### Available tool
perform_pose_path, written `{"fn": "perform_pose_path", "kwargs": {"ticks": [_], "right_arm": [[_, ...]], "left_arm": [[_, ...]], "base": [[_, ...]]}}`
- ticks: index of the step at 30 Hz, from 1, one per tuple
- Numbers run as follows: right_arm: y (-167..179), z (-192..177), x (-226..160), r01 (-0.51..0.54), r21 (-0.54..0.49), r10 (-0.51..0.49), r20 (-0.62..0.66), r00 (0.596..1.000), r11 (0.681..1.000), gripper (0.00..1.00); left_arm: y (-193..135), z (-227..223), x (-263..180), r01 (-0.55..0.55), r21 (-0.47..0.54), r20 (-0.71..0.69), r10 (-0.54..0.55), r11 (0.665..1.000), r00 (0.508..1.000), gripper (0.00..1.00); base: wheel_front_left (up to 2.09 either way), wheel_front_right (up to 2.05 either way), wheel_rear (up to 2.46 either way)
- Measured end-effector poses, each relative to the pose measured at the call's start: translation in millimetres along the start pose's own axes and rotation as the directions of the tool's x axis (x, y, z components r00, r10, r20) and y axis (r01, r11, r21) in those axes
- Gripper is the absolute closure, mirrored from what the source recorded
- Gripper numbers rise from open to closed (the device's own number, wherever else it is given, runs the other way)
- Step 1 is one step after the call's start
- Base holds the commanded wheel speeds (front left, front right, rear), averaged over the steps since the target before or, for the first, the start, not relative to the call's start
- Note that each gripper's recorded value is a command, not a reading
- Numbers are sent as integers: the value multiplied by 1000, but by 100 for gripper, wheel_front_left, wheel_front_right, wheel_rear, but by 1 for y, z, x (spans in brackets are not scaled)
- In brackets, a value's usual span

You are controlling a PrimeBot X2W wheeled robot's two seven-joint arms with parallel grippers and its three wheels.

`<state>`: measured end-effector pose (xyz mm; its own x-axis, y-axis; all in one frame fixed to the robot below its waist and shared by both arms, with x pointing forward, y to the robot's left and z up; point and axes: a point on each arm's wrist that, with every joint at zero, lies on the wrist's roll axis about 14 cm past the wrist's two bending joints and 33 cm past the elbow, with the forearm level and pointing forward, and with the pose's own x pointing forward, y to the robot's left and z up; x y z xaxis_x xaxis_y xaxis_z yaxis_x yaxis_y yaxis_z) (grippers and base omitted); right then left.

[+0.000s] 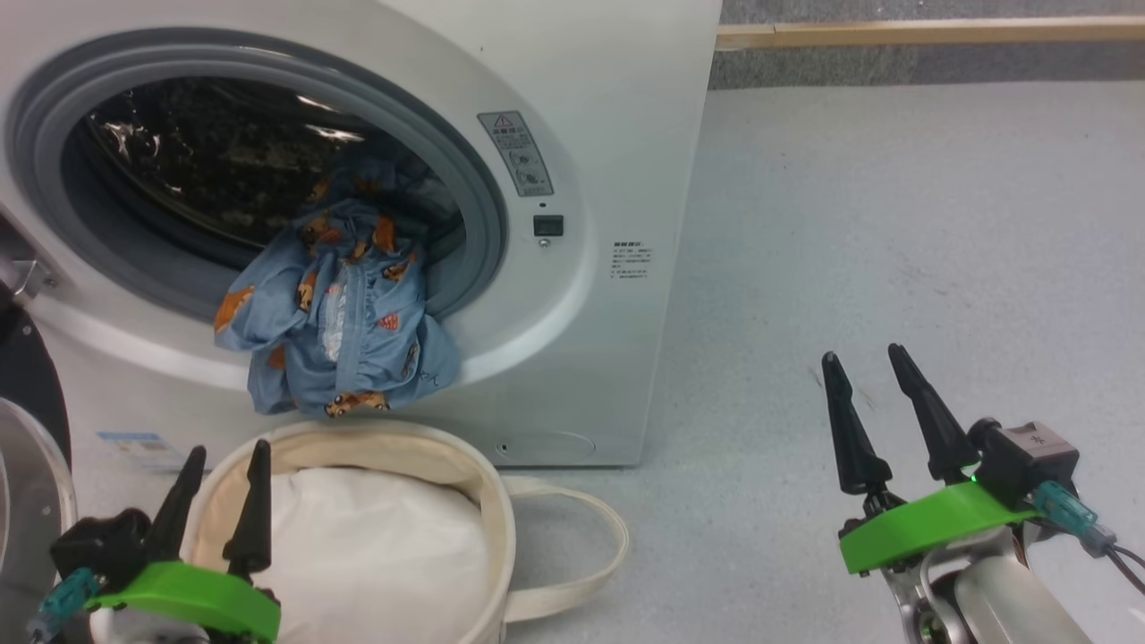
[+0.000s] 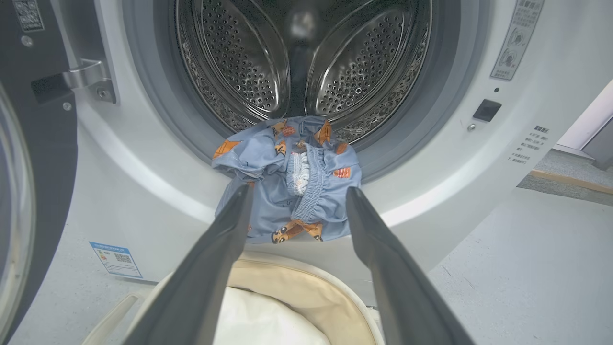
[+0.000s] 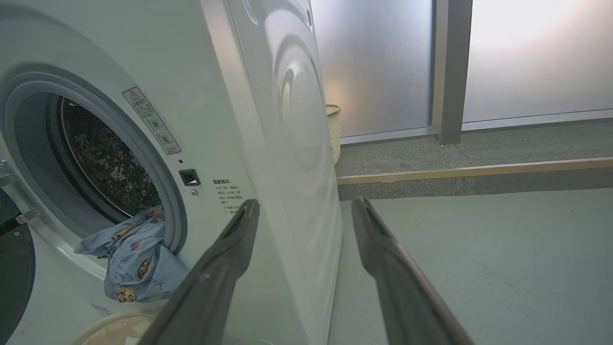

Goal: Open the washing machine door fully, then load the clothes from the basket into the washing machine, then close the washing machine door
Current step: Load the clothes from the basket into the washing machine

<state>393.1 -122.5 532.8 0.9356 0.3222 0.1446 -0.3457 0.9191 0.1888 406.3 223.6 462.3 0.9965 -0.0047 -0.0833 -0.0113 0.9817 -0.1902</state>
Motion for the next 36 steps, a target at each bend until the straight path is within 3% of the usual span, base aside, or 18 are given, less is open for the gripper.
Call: {"fn": "perform_pose_path", "kwargs": {"ticks": [8, 14, 28, 36], "right_arm": [[-7, -15, 5, 12, 11, -12, -39, 999, 1000, 0], [-16, -22, 19, 10, 4, -10, -53, 999, 1000, 0], [-53, -48, 37, 67, -34, -70, -101, 992, 997, 0], [-77, -67, 38, 114, -63, -122, -141, 982, 991, 0]], "left_arm": [[-1, -52, 5, -17, -34, -163, 12, 999, 987, 0], [-15, -70, 35, 12, -33, -231, -19, 999, 973, 0], [-23, -131, 90, 131, 163, -407, -54, 978, 912, 0], [-23, -156, 121, 108, 162, -433, -27, 981, 901, 0]], "base": [[0, 0, 0], [0, 0, 0], [0, 0, 0], [0, 0, 0]]}}
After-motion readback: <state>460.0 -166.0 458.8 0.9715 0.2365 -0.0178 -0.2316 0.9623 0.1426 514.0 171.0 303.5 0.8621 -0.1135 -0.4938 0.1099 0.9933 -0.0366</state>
